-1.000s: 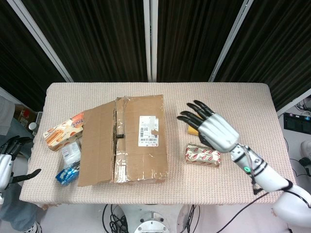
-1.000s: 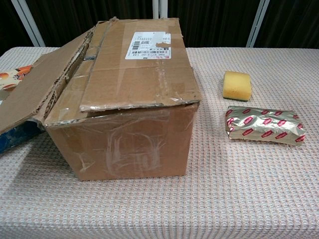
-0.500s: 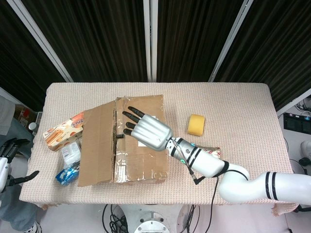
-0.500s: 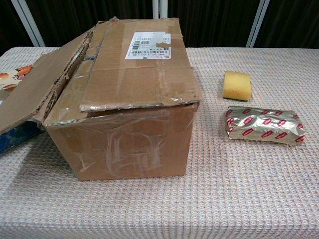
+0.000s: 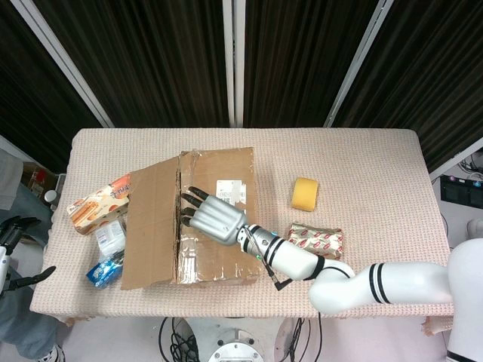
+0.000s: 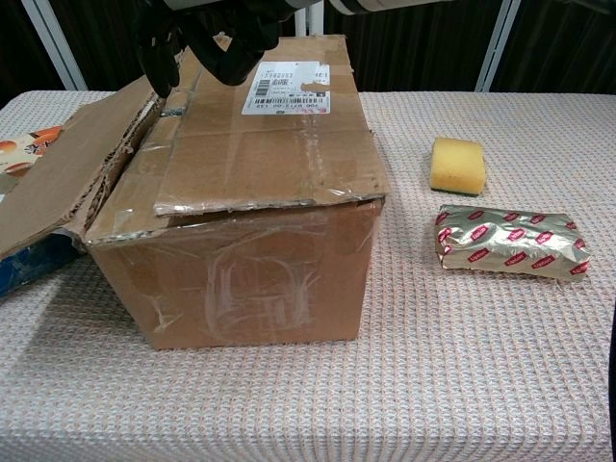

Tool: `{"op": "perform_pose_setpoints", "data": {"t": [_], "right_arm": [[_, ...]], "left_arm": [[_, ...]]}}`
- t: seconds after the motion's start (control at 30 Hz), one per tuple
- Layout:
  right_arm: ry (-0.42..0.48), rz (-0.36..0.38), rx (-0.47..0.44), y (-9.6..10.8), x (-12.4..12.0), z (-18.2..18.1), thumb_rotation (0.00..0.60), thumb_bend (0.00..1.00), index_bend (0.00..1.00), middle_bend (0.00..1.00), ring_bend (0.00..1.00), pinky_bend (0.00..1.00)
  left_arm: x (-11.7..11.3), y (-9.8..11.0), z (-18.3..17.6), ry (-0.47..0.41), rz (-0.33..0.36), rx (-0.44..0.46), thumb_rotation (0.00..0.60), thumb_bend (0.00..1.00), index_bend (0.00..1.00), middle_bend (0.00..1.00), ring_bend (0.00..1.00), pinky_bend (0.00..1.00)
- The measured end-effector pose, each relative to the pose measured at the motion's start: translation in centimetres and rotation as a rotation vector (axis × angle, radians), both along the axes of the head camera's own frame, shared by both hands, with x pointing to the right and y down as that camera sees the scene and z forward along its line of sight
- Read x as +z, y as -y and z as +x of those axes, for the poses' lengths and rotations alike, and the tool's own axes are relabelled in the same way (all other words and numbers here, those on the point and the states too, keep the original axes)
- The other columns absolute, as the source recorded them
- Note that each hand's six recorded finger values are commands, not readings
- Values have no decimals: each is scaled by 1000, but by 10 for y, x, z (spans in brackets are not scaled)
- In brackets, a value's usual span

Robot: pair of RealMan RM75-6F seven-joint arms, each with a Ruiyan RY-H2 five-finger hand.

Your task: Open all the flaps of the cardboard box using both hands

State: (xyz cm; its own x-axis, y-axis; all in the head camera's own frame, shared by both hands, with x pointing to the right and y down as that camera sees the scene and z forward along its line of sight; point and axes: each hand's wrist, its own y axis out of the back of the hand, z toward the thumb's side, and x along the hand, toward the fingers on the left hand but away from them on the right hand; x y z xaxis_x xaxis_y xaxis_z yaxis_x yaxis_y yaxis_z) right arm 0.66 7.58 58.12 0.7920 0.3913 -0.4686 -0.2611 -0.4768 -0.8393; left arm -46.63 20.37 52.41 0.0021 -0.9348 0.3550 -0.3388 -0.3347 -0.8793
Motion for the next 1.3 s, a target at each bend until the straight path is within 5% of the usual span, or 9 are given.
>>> {"op": "perform_pose_setpoints", "data": {"t": [0.6, 1.3], "right_arm": [[-70, -23, -25, -5, 21, 5, 600, 1000, 376, 301, 0, 0], [37, 25, 82, 27, -40, 35, 600, 1000, 572, 575, 54, 0]], "left_arm": [[5, -2, -4, -8, -22, -8, 600, 49, 200, 196, 98, 200], [11, 0, 5, -22, -62, 16, 600, 50, 200, 194, 103, 200]]}}
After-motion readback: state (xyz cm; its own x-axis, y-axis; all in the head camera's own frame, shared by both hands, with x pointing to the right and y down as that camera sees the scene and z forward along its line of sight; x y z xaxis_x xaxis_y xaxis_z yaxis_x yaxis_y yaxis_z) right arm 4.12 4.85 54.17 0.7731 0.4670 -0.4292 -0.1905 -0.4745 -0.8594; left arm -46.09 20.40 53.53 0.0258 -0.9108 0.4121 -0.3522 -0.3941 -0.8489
